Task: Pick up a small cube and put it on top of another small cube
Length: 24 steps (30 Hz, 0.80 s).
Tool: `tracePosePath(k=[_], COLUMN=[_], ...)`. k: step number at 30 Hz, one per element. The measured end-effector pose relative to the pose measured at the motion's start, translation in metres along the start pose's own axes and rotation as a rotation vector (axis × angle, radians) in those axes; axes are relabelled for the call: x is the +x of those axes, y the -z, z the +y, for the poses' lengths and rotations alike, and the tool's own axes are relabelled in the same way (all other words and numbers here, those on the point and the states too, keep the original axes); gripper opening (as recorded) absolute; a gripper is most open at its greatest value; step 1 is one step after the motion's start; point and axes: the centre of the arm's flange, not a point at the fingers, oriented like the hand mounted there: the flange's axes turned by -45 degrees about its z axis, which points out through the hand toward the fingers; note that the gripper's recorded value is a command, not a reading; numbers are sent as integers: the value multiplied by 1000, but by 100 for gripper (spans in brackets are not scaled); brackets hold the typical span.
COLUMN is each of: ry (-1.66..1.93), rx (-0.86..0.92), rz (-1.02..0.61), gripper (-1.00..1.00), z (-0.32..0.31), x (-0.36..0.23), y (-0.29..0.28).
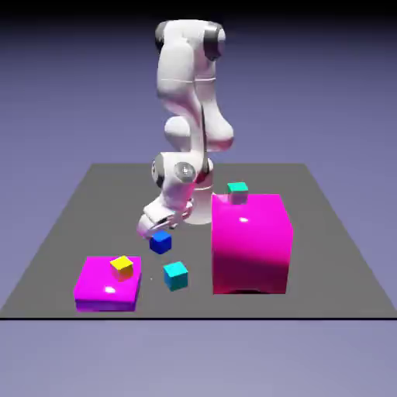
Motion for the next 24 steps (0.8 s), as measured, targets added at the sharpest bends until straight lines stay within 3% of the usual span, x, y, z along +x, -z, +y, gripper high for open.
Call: tracePosePath(k=[3,4,17,24], ry=[5,5,6,-367], rx=[5,7,9,106], rz=[6,8,7,-18], gripper=[0,-100,-100,-100], z=[-3,-4,-4,62], x=[3,3,-6,27], y=[-22,-27,41,77])
